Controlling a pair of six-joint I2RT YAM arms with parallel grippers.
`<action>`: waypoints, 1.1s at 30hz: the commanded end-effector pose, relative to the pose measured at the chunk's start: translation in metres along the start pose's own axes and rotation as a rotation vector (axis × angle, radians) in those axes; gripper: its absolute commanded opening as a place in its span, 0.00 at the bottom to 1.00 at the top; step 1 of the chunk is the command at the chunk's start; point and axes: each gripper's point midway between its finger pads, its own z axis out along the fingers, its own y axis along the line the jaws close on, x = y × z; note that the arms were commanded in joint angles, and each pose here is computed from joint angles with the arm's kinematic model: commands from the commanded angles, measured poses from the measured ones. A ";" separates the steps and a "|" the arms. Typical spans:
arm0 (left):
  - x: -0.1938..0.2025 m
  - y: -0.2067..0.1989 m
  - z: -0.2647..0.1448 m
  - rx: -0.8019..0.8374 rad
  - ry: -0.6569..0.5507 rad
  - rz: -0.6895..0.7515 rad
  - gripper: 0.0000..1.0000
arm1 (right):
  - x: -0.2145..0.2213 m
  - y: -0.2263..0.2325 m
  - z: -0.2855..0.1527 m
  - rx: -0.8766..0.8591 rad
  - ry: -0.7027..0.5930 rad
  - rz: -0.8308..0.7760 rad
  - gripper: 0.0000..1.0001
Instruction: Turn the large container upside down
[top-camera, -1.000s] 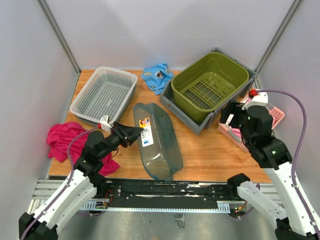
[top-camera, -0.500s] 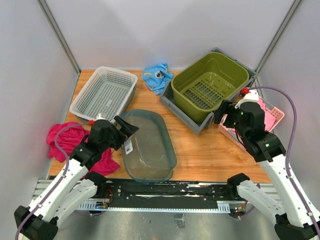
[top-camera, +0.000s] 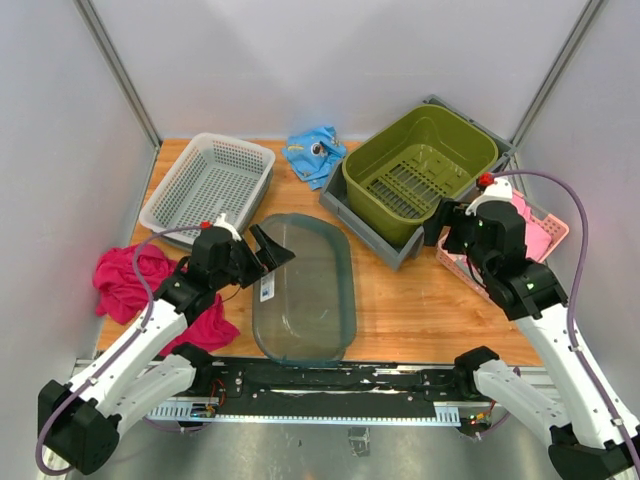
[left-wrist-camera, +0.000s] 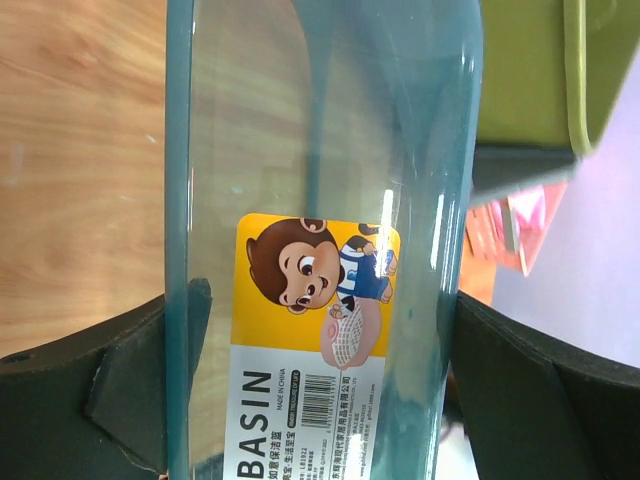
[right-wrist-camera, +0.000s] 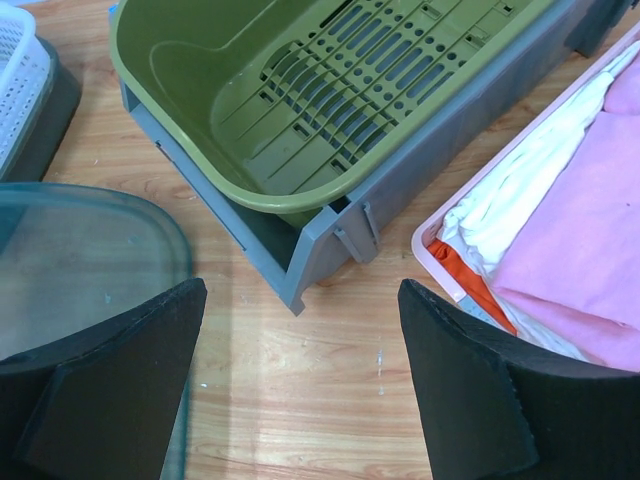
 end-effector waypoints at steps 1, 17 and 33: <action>0.025 -0.059 -0.015 0.342 0.134 0.078 0.99 | -0.005 0.008 0.002 -0.045 -0.013 0.023 0.80; 0.012 -0.122 -0.048 0.637 0.129 0.080 0.99 | 0.018 0.074 0.011 -0.345 0.100 0.003 0.84; -0.055 -0.056 -0.013 0.156 -0.027 0.206 0.99 | 0.057 0.069 0.015 -0.341 0.168 0.004 0.84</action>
